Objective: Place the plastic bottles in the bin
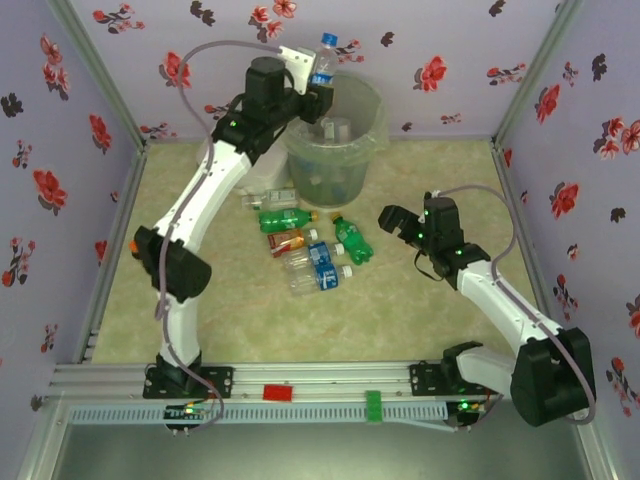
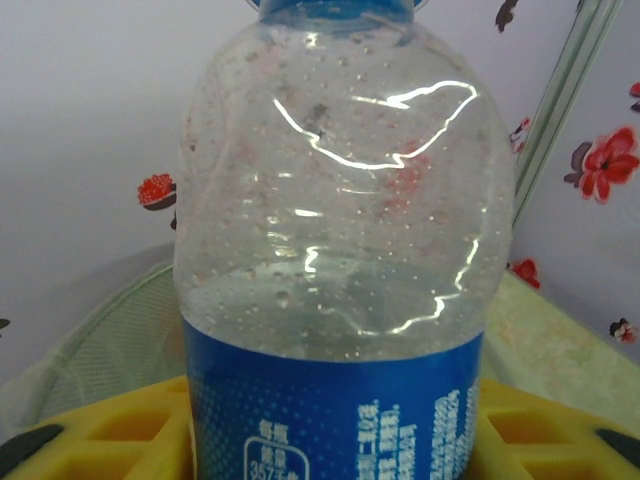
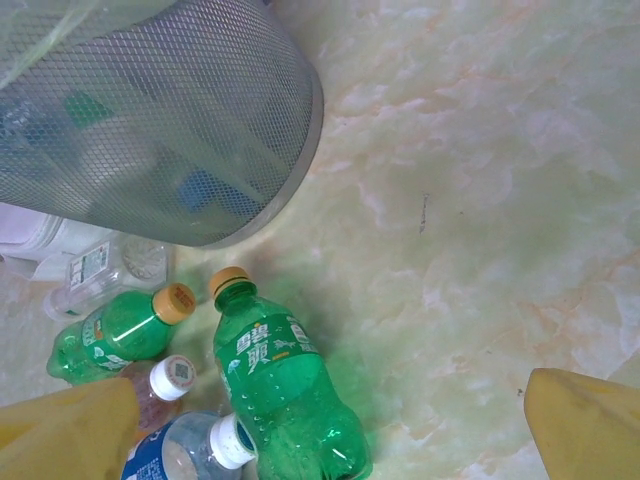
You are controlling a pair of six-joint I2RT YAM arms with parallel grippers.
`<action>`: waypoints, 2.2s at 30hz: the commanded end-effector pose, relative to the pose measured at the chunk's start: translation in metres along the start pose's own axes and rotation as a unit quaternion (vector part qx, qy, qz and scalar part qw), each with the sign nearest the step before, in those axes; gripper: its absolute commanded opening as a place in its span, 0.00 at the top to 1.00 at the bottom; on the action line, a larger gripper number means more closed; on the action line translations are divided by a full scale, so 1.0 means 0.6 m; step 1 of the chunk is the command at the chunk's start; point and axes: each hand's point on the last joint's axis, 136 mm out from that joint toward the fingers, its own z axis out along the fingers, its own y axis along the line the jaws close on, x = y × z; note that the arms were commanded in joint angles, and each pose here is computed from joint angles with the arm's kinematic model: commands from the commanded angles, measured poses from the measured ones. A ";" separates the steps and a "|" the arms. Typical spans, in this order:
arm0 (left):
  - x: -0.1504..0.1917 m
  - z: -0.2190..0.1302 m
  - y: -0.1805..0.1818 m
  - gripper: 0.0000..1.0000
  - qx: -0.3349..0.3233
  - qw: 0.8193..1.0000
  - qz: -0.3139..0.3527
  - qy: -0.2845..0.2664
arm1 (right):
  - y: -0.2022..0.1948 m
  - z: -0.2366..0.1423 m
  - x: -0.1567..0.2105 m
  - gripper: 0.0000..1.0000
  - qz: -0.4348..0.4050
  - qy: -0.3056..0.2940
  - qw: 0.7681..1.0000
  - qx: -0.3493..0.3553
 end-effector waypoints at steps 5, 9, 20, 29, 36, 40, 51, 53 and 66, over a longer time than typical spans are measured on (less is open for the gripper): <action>0.085 0.061 0.021 0.53 -0.002 0.996 -0.014 0.086 | 0.003 -0.019 -0.005 0.00 0.011 -0.019 1.000 -0.012; 0.111 0.082 0.029 0.48 -0.006 0.995 -0.027 0.097 | 0.006 -0.024 -0.009 0.00 0.013 -0.027 0.999 -0.018; 0.013 0.022 0.016 0.13 0.000 0.999 -0.033 0.029 | 0.020 -0.017 -0.003 0.00 0.007 -0.020 0.999 -0.035; -0.069 -0.129 -0.005 0.00 0.004 0.993 -0.043 -0.106 | 0.073 0.028 0.043 0.00 -0.087 0.038 0.994 -0.048; 0.004 -0.231 0.023 0.00 -0.040 0.987 -0.067 -0.143 | 0.102 0.086 0.101 0.00 -0.175 0.120 0.977 -0.039; 0.091 -0.267 0.051 0.00 -0.080 0.985 -0.101 -0.116 | 0.097 0.110 0.121 0.00 -0.230 0.168 0.959 -0.013; 0.412 -0.299 0.122 0.00 -0.197 0.951 -0.222 0.080 | 0.061 0.154 0.170 0.21 -0.284 0.268 0.920 0.028; 0.453 -0.299 0.123 0.00 -0.208 0.944 -0.229 0.115 | 0.057 0.162 0.177 0.23 -0.282 0.276 0.918 0.030; 0.548 -0.282 0.110 0.00 -0.200 0.945 -0.197 0.167 | 0.013 0.196 0.191 0.34 -0.296 0.296 0.904 0.085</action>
